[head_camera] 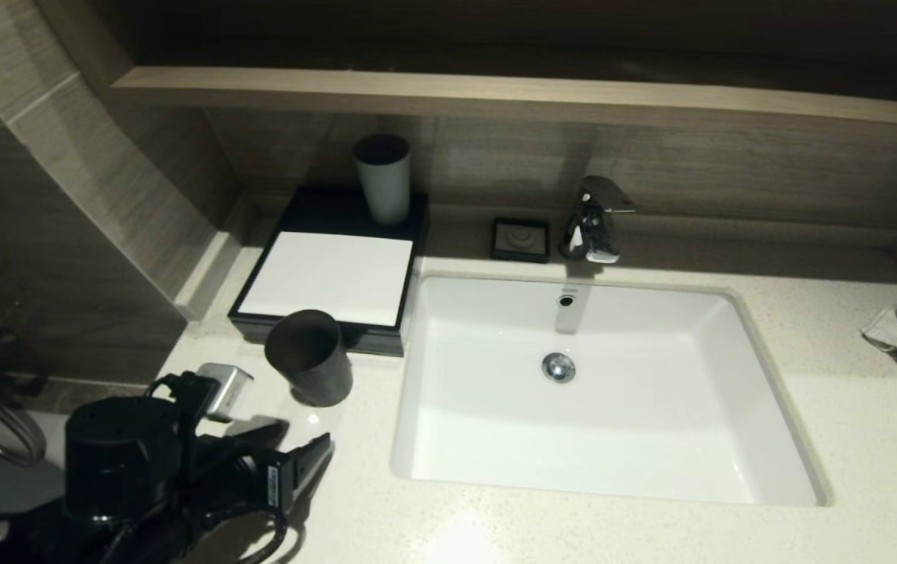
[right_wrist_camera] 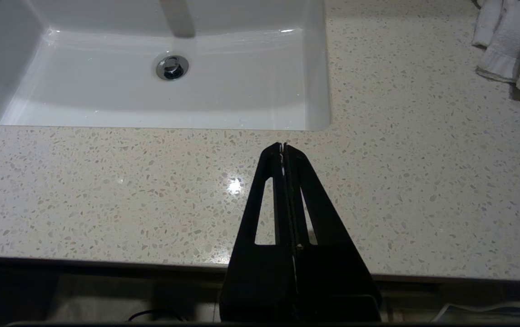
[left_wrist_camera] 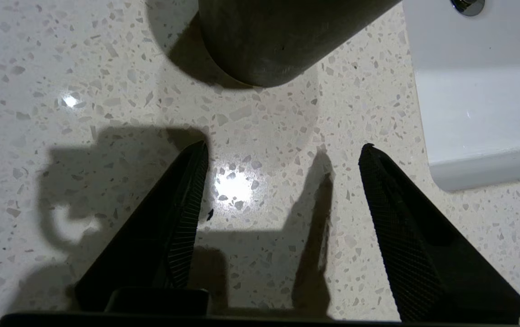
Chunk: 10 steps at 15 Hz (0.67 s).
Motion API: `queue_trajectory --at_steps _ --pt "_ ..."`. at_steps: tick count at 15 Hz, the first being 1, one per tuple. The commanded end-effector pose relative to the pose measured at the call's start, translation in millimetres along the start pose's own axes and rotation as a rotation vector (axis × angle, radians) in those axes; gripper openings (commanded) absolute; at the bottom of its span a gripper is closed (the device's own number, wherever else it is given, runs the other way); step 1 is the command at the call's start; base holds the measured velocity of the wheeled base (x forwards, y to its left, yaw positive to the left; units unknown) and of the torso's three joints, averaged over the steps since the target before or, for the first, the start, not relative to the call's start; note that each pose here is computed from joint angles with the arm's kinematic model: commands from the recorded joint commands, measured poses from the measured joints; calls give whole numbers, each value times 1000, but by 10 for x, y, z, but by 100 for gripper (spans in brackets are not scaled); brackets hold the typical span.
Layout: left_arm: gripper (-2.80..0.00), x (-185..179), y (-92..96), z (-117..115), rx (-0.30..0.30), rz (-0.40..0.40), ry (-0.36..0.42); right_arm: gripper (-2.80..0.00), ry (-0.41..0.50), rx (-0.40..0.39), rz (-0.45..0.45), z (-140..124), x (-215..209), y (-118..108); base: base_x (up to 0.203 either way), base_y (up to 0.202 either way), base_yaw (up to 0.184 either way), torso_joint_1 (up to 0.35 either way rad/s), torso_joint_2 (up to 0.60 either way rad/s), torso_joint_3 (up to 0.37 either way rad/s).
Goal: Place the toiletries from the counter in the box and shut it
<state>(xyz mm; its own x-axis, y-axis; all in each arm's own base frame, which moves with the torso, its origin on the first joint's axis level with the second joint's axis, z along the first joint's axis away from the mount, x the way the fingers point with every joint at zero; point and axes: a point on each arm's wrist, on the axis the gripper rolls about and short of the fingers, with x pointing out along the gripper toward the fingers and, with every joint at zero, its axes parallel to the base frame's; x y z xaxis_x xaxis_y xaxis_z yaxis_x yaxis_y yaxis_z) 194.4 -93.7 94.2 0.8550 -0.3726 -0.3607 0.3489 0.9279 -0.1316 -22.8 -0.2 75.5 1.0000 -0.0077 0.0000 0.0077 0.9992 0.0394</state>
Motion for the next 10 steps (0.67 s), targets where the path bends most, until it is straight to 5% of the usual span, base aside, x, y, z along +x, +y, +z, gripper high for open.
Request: queue_trajectory --at_steps 1,10 --pt "0 31 -13 66 5 -5 -31 -280 0 0 0 0 0 0 0 0 0 0 0 0" --pt "0 117 -10 47 125 -4 -56 -280 0 0 0 0 0 0 0 0 0 0 0 0"
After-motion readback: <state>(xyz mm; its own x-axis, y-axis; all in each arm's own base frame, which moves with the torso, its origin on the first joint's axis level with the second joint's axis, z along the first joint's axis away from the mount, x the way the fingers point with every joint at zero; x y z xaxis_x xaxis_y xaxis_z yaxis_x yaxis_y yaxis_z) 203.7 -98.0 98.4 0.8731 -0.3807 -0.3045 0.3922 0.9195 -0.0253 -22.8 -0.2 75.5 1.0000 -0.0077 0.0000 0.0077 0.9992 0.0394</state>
